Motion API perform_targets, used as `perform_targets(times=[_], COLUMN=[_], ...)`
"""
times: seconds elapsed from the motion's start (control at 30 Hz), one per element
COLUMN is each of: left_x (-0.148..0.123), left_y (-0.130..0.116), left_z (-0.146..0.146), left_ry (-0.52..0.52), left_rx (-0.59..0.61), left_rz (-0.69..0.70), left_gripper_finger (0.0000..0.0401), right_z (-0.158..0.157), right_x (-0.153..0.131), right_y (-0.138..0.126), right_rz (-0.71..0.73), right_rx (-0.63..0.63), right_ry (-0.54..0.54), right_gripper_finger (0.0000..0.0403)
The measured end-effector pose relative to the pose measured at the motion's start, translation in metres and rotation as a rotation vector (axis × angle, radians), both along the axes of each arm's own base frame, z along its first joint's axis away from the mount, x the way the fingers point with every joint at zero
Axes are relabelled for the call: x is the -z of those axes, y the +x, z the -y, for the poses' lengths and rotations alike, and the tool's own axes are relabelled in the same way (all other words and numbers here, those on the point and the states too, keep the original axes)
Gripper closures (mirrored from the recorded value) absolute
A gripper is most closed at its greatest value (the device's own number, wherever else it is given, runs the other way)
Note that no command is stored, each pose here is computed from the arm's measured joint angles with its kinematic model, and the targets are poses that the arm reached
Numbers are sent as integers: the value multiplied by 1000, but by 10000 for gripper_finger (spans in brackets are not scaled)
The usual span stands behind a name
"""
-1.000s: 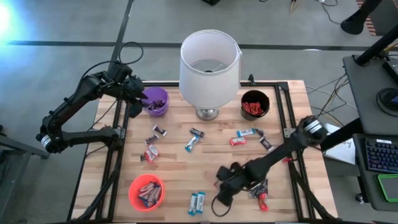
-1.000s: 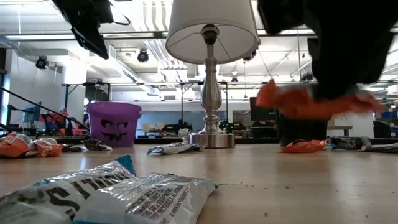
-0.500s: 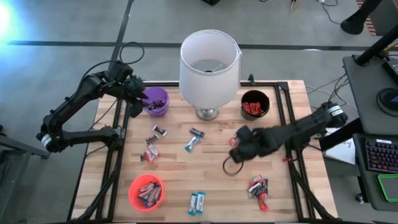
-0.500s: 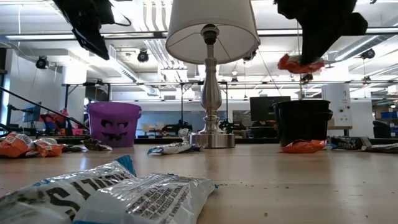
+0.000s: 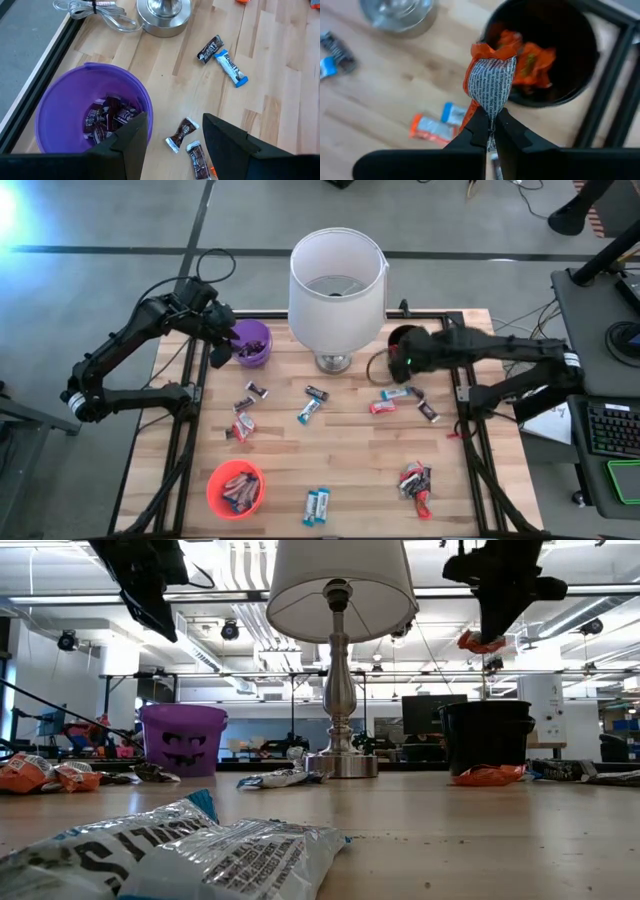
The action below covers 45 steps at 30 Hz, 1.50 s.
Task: Organize candy in baskets
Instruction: Put the orange chocolate bar into the black bucket
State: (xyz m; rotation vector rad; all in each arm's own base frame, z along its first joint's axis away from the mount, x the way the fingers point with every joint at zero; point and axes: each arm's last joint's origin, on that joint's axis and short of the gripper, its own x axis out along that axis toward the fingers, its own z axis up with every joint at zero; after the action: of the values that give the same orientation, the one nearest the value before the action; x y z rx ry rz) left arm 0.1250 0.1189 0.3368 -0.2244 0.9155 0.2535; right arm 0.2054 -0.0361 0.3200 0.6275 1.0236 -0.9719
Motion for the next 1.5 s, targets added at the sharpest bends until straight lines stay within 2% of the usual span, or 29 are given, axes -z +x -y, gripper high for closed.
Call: perform_targets(times=[0.3, 0.7, 1.2, 1.5], left_x=[0, -4, -36, -40], left_y=[0, 0, -2, -4], left_z=[0, 0, 3, 5], left_ry=[-2, -3, 78, 71], left_rx=[0, -18, -18, -17], left_rz=[-2, 10, 87, 80], left_gripper_finger=[230, 230, 230, 230], right_z=[46, 76, 94, 94], right_x=[-4, 10, 26, 26], right_y=[-22, -23, -10, -11], right_rz=[-40, -139, -166, -170], right_rx=[32, -20, -90, -93], right_ry=[-10, 34, 90, 91], right_gripper_finger=[391, 390, 390, 390])
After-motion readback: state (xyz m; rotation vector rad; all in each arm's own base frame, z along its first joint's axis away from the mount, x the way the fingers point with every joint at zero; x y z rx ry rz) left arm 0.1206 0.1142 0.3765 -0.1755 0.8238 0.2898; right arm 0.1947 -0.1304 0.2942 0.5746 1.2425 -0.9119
